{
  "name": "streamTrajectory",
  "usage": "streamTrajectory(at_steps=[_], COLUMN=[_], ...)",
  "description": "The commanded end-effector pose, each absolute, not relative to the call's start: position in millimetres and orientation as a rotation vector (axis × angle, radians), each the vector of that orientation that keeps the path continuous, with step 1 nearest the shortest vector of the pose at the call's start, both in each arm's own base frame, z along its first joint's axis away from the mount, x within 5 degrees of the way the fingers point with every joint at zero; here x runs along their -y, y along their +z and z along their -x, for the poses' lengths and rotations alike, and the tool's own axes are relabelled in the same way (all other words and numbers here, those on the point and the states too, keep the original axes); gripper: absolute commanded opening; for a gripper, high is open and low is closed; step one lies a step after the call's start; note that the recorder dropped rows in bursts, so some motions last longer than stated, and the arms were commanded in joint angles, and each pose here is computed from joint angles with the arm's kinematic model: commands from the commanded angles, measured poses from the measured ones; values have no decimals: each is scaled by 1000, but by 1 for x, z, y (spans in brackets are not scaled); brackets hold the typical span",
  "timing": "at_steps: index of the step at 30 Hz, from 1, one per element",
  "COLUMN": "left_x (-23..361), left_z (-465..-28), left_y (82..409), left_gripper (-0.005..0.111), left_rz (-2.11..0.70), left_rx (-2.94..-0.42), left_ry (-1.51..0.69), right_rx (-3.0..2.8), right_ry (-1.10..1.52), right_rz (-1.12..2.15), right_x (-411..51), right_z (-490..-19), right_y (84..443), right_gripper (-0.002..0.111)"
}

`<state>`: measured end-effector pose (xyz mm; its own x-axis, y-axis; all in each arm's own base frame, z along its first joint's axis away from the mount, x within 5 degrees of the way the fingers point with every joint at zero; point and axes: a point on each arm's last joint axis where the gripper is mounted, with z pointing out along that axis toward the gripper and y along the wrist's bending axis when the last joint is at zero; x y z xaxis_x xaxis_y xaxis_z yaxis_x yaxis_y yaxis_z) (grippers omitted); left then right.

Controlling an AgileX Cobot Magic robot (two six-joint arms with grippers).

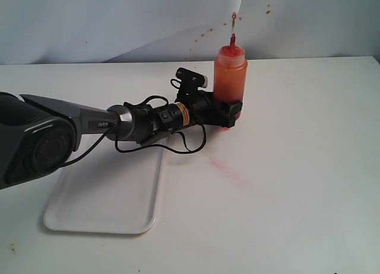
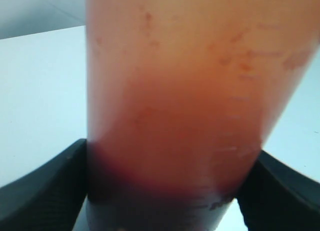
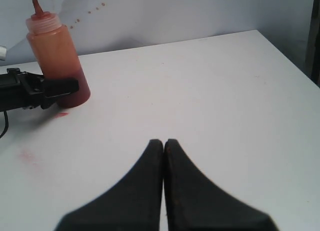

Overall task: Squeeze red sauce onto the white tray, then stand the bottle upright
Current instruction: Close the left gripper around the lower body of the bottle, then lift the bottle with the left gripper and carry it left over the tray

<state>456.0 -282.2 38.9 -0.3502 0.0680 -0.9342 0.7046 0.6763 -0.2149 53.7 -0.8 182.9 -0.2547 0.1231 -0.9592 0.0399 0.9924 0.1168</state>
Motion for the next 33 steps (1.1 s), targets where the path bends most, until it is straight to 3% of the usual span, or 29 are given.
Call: streamTrajectory(at_steps=[1, 11, 20, 31, 33], left_x=[284, 283, 272, 264, 263], left_z=[-456, -457, -459, -440, -438], left_y=[39, 41, 59, 73, 83], left_gripper=[31, 30, 30, 30, 26], left_rz=[-605, -601, -745, -841, -855], left_rx=[-1850, -1871, -2017, -2036, -2018], left_ry=[-738, -716, -458, -446, -439], right_rx=[-1823, -1823, -1823, -1823, -1823], right_ry=[72, 72, 72, 72, 72], right_rz=[-107, -107, -107, -107, -107], right_x=[1, 1, 1, 1, 1], right_z=[-54, -54, -54, -54, -54], right_y=[182, 182, 182, 182, 182], right_gripper=[0, 0, 0, 0, 0])
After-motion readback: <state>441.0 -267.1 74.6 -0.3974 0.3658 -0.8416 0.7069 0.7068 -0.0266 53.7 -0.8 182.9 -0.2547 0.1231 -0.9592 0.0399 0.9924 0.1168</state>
